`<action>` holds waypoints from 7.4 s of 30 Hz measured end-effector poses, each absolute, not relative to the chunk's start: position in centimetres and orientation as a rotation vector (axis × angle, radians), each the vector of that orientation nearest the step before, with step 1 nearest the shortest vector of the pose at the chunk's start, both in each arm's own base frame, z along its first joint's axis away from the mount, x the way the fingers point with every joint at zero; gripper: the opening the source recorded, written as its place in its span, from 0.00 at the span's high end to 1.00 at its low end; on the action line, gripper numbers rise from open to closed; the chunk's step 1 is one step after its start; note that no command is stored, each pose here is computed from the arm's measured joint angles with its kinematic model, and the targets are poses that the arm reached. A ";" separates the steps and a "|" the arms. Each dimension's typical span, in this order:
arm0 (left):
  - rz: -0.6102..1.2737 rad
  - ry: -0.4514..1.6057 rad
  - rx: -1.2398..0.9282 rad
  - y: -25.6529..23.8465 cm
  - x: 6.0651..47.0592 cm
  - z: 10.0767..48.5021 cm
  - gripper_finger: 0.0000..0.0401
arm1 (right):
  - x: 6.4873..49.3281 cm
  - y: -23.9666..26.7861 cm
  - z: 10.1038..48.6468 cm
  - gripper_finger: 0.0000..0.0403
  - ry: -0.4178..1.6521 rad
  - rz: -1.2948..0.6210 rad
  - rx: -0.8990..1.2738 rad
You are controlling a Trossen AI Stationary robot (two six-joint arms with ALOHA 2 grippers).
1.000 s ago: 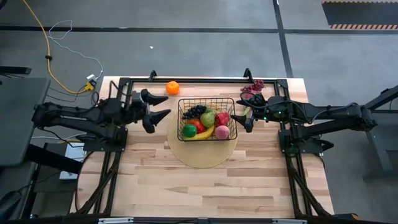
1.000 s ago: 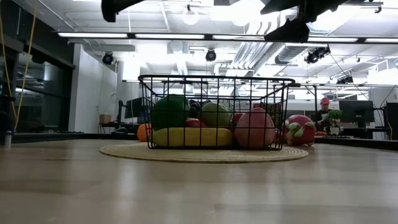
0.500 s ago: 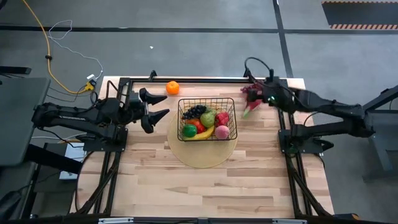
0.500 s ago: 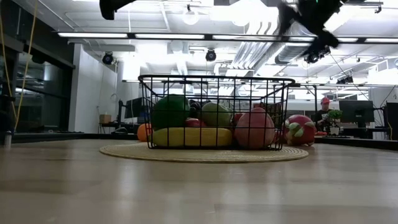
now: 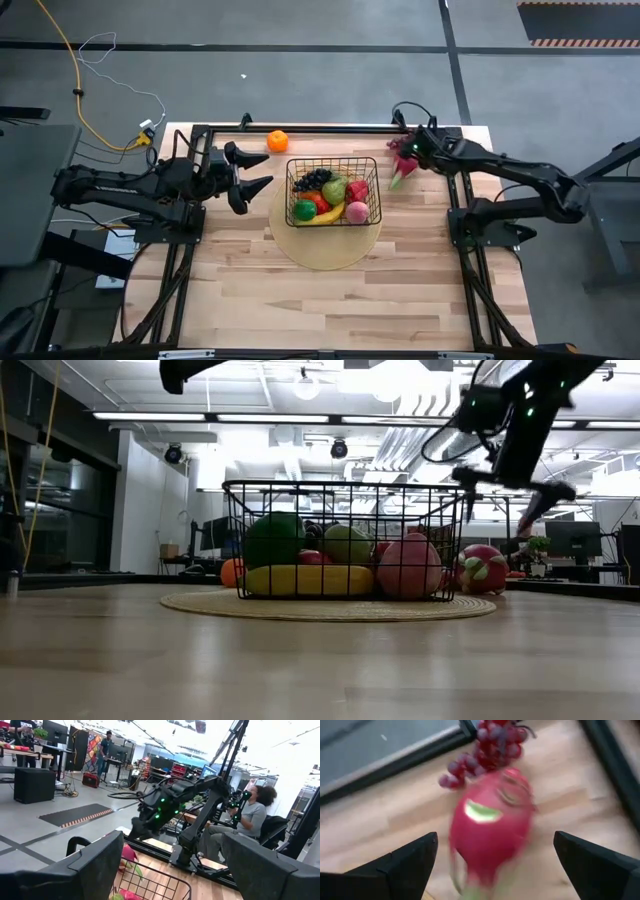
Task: Build produce basket
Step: Put the dragon fruit into the wire basket, then put the orange into the black basket
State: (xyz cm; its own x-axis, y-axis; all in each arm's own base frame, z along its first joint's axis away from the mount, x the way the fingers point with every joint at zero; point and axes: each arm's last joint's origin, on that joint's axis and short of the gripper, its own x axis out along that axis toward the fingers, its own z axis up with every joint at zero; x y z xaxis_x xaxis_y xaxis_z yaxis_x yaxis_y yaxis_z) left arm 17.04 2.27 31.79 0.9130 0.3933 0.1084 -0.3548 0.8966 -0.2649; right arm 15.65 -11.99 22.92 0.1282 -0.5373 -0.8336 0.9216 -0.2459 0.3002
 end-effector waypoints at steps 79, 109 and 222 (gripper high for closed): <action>0.314 -0.166 -0.328 2.1 17.1 31.8 0.19 | 15.5 -2.3 33.7 0.38 0.005 -0.155 0.314; 0.331 -0.164 -0.328 2.1 17.1 31.8 0.19 | 31.7 -4.6 27.5 0.28 0.876 -0.023 -0.009; 0.337 -0.134 -0.282 2.1 17.1 31.6 0.19 | 17.9 -3.6 31.6 0.01 -0.046 -0.087 0.331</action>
